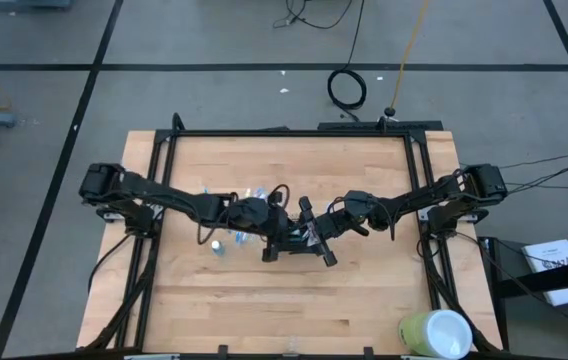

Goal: Pick & Place toothbrushing station
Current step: Put the top mouthwash into the middle section of the wire organizer

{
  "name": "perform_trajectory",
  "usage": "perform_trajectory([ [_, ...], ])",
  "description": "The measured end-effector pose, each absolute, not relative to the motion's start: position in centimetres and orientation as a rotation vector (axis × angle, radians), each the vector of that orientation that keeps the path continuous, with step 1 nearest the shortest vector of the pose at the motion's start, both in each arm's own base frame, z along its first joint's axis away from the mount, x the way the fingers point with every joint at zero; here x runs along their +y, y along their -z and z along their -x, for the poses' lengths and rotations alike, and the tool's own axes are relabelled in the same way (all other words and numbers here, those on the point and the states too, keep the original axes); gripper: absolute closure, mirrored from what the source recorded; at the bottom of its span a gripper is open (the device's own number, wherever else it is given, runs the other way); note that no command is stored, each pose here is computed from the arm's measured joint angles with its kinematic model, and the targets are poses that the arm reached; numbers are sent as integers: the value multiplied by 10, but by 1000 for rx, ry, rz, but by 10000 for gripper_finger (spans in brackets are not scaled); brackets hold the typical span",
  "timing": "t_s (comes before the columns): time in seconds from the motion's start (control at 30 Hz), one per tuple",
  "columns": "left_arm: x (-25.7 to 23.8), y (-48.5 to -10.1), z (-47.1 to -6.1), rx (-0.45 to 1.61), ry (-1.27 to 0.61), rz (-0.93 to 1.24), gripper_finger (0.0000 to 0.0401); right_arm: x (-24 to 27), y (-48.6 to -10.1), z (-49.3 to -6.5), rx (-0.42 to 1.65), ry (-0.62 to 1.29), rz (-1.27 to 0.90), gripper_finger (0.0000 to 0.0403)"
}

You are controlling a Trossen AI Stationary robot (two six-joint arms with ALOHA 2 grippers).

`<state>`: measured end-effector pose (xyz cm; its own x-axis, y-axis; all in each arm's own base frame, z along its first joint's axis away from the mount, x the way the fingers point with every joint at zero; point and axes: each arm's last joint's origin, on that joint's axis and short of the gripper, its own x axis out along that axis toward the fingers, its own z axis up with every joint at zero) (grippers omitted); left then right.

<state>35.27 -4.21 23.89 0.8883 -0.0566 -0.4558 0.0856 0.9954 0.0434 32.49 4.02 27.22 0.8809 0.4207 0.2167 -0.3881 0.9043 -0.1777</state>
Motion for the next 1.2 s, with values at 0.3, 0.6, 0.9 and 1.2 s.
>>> perform_trajectory([
  [0.3,-44,-218,-363,514,66,-32,301,40,-272,-325,-255,-422,131,192],
  [0.6,-44,-207,-367,534,58,-10,288,40,-272,-325,-255,-422,131,192],
  [0.9,-44,-207,-367,536,58,-13,284,40,-272,-325,-255,-422,131,192],
  [1.2,-44,-210,-366,528,65,-29,283,40,-272,-325,-255,-422,131,192],
])
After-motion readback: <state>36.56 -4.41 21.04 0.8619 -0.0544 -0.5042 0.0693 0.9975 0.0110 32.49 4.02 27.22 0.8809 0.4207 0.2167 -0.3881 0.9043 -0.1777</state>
